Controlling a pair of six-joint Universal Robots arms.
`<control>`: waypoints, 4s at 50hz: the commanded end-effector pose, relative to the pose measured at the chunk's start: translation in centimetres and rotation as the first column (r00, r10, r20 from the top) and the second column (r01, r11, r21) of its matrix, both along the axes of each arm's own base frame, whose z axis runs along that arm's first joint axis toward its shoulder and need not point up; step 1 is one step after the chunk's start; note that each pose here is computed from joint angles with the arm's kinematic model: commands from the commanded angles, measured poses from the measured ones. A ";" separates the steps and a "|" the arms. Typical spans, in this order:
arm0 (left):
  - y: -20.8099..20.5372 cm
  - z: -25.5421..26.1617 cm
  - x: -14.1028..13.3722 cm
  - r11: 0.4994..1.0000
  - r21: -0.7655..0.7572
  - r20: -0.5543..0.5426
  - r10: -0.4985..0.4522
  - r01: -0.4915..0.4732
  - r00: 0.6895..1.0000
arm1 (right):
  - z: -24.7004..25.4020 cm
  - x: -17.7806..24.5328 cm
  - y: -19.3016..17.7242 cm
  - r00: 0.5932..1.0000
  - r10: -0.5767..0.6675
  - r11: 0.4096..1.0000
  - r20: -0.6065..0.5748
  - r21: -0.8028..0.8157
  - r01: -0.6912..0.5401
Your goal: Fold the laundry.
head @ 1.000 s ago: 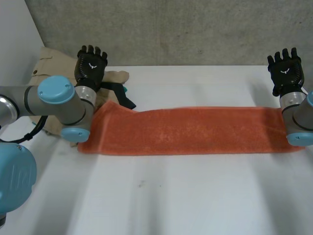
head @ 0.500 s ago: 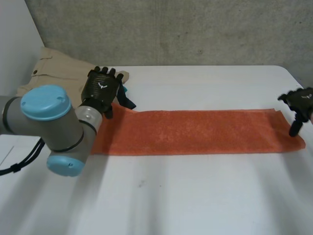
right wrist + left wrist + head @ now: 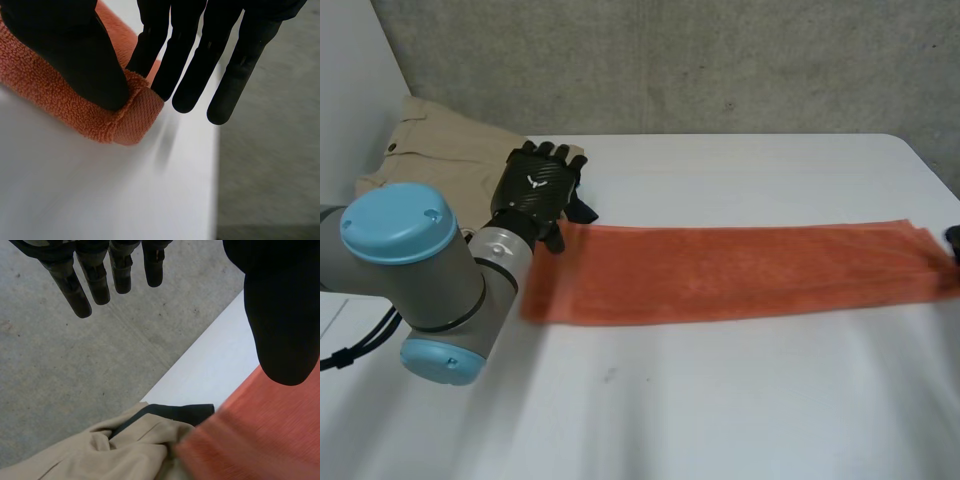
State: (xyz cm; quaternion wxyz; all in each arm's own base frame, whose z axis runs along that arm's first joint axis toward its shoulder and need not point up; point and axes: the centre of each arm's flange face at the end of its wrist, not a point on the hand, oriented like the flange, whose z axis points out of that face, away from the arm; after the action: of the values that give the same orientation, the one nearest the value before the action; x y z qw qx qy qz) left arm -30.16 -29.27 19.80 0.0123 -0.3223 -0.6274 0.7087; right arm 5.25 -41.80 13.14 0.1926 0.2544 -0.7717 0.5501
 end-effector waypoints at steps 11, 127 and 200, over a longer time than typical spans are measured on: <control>1.2 1.6 1.2 1.000 -0.016 -0.017 0.015 -0.015 1.000 | 5.8 6.3 0.0 0.933 0.180 0.930 -0.313 -0.256 -0.265; 3.3 -6.6 -5.0 0.918 0.390 0.052 0.050 -0.066 0.997 | 0.6 26.6 10.4 0.745 0.301 0.870 0.595 0.147 -0.470; 5.5 5.3 -6.6 0.805 0.213 -0.244 -0.506 0.554 0.828 | -1.6 26.2 12.6 0.732 0.343 0.901 0.589 0.016 -0.434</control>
State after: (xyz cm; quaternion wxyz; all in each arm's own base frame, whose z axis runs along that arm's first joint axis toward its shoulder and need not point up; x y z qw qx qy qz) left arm -36.70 -23.84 24.78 0.3097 -0.4167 -0.6035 0.6052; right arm 31.94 -28.16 10.78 -0.2175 0.2514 -0.7702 0.5443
